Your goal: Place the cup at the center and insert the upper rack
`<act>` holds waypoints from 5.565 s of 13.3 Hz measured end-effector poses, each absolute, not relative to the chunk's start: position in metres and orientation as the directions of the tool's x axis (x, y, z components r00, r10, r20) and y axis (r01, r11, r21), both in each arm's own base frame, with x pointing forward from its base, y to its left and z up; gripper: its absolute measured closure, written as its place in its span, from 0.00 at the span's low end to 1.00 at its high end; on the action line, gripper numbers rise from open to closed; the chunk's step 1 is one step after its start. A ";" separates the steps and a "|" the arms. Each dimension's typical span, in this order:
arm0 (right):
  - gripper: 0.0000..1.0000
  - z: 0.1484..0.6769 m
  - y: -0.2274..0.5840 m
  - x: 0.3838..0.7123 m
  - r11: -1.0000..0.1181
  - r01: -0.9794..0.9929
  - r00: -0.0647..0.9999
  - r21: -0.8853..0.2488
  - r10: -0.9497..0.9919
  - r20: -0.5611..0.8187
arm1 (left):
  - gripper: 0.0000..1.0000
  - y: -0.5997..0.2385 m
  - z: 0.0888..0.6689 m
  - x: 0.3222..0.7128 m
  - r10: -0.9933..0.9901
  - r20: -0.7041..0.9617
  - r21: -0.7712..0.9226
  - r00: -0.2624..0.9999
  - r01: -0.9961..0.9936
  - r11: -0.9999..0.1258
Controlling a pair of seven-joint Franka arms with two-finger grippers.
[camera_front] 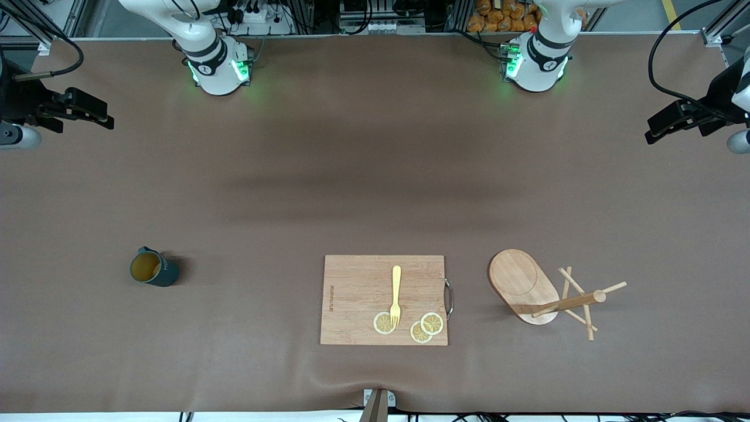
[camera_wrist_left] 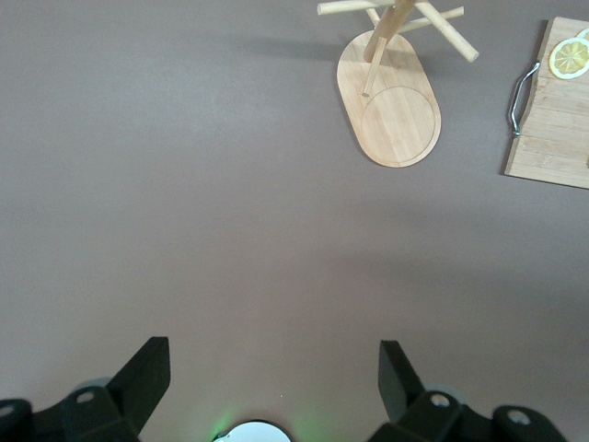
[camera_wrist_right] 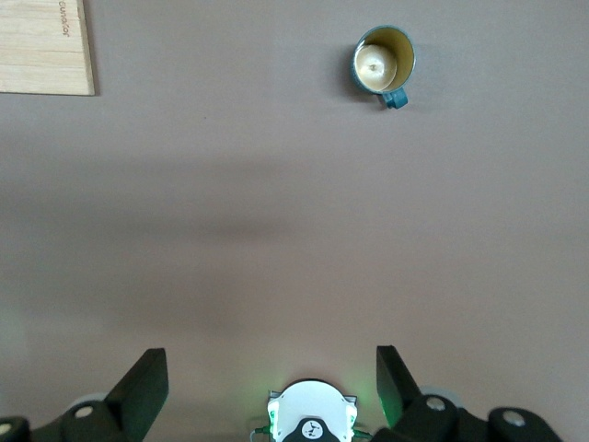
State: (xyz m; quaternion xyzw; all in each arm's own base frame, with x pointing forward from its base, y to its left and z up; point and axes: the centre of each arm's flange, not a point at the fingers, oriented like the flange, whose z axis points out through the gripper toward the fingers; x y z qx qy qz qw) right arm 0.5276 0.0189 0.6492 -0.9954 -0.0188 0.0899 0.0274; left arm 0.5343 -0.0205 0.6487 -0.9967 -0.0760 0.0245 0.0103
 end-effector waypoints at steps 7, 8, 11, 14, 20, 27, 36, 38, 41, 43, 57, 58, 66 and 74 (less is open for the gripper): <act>0.00 0.648 0.016 0.529 -0.998 0.026 0.984 -0.058 0.036 -0.176 | 0.00 -0.020 0.647 0.535 0.152 -0.050 -0.025 0.987 0.151 -0.988; 0.00 0.647 0.016 0.529 -0.998 0.026 0.984 -0.058 0.035 -0.177 | 0.00 -0.022 0.647 0.535 0.150 -0.050 -0.025 0.987 0.149 -0.989; 0.00 0.640 0.015 0.533 -0.998 0.024 0.984 -0.058 0.034 -0.176 | 0.00 -0.025 0.645 0.536 0.144 -0.052 -0.025 0.988 0.143 -0.989; 0.00 0.633 0.015 0.538 -0.998 0.023 0.985 -0.057 0.032 -0.167 | 0.00 -0.027 0.642 0.540 0.139 -0.052 -0.024 0.989 0.138 -0.990; 0.00 0.535 0.010 0.597 -0.999 0.002 0.993 -0.051 0.008 -0.117 | 0.00 -0.030 0.641 0.543 0.135 -0.044 -0.022 0.990 0.134 -0.991; 0.00 0.355 -0.056 0.668 -0.996 0.081 0.992 -0.049 0.085 -0.091 | 0.00 -0.031 0.627 0.555 0.132 -0.048 -0.021 0.990 0.131 -0.991; 0.00 0.276 -0.049 0.683 -0.994 0.099 0.992 -0.045 0.102 -0.077 | 0.00 -0.032 0.624 0.558 0.131 -0.047 -0.020 0.990 0.130 -0.991; 0.00 0.265 -0.048 0.683 -0.993 0.107 0.990 -0.048 0.111 -0.089 | 0.00 -0.032 0.624 0.558 0.131 -0.047 -0.020 0.990 0.130 -0.991; 0.04 0.248 -0.047 0.682 -0.988 0.144 0.983 -0.055 0.149 -0.106 | 0.00 -0.031 0.624 0.558 0.132 -0.046 -0.020 0.990 0.131 -0.991; 0.20 0.245 -0.047 0.681 -0.984 0.169 0.979 -0.058 0.174 -0.108 | 0.00 -0.031 0.624 0.558 0.132 -0.046 -0.020 0.990 0.131 -0.991; 0.95 0.262 0.019 0.686 -0.918 0.387 0.913 -0.088 0.395 -0.107 | 0.00 -0.027 0.639 0.553 0.139 -0.018 -0.016 0.990 0.139 -0.990; 0.95 0.270 0.047 0.686 -0.901 0.425 0.897 -0.085 0.432 -0.095 | 0.00 -0.027 0.639 0.553 0.139 -0.019 -0.016 0.990 0.139 -0.990; 0.95 0.334 0.299 0.616 -0.803 0.592 0.800 -0.069 0.596 -0.069 | 0.00 -0.027 0.639 0.553 0.140 -0.018 -0.016 0.990 0.140 -0.990; 0.95 0.316 0.515 0.448 -0.737 0.675 0.729 -0.041 0.675 -0.114 | 0.00 -0.022 0.642 0.553 0.148 -0.012 -0.015 0.989 0.148 -0.989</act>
